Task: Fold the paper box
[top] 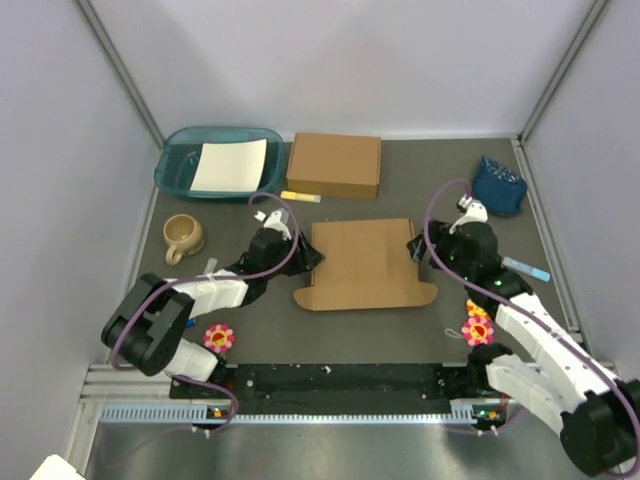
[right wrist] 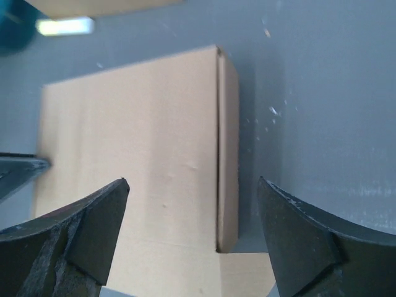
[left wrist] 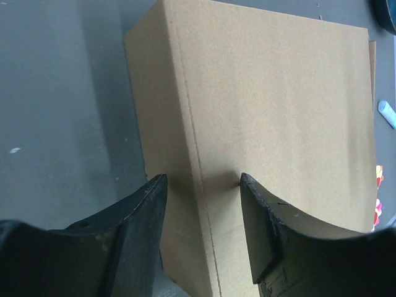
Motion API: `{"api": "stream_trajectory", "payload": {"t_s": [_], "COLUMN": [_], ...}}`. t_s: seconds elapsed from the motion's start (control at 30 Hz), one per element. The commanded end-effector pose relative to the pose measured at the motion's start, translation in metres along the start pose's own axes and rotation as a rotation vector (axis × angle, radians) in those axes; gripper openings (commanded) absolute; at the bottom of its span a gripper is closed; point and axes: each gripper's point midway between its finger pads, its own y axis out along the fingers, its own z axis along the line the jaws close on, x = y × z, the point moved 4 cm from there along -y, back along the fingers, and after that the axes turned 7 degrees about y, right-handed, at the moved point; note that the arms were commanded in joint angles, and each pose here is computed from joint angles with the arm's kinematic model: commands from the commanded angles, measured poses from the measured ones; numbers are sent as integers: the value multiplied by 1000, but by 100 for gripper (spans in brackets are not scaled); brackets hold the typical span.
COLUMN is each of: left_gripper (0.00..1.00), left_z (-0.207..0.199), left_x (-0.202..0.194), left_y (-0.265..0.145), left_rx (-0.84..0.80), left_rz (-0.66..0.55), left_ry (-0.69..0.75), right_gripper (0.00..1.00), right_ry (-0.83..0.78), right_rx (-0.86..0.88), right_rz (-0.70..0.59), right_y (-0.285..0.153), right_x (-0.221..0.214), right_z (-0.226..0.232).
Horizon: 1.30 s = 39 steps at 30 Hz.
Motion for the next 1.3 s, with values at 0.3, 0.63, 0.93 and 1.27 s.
{"api": "stream_trajectory", "payload": {"t_s": [0.3, 0.63, 0.93, 1.27], "left_gripper": [55, 54, 54, 54], "left_z": [-9, -5, -8, -5], "left_x": [41, 31, 40, 34], "left_y": [-19, -18, -24, -22], "left_rx": [11, 4, 5, 0], "left_rz": [-100, -75, -102, -86], "left_ry": [14, 7, 18, 4], "right_gripper": [0, 0, 0, 0], "right_ry": [154, 261, 193, 229], "right_rx": [462, 355, 520, 437], "right_rz": [152, 328, 109, 238], "right_y": [0, 28, -15, -7], "right_x": [-14, -98, -30, -88], "right_z": [54, 1, 45, 8]}}
